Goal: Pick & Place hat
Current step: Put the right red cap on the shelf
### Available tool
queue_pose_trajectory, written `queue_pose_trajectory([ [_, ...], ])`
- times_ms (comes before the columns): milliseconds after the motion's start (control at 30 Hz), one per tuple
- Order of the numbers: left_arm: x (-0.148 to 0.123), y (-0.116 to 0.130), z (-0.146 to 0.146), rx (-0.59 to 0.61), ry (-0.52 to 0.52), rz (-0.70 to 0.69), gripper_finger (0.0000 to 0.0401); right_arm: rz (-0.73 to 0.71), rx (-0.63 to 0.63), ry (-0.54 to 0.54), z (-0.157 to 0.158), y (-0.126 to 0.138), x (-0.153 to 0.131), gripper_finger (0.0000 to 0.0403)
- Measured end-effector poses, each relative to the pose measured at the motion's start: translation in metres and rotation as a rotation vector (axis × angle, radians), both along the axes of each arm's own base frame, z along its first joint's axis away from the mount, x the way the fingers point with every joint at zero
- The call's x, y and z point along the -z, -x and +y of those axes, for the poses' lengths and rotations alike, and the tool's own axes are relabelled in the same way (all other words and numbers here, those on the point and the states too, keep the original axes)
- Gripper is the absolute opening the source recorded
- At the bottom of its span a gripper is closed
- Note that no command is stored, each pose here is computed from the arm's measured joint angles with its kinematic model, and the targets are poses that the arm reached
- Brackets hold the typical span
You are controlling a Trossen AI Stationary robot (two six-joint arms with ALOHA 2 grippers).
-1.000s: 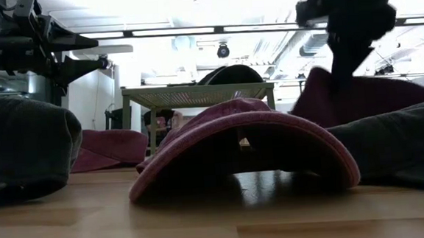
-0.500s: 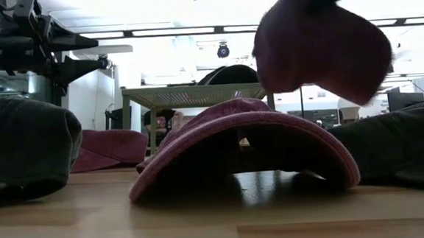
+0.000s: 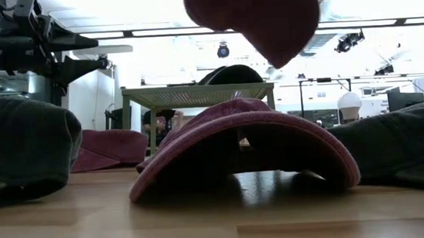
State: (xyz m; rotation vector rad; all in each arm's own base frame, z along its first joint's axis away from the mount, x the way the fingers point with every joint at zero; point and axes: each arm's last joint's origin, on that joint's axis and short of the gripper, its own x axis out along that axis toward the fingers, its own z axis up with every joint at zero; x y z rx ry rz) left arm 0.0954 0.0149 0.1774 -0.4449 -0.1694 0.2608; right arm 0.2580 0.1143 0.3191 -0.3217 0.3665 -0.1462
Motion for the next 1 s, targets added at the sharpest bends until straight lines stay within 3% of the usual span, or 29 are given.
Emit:
queue_pose_trajectory([
  [433,0.000,0.000,0.000,-0.001,0.000,-0.002,0.0238,-0.103,-0.115,0.030,-0.017,-0.038,0.003,0.0005],
  [767,0.000,0.000,0.001,-0.025,0.010,-0.002,0.0238,-0.286,-0.014,-0.009,-0.031,-0.059,-0.001,0.0005],
  [1000,0.000,0.000,0.000,0.002,0.007,-0.002,0.0238,-0.352,-0.016,-0.027,-0.037,-0.063,-0.006,0.0005],
])
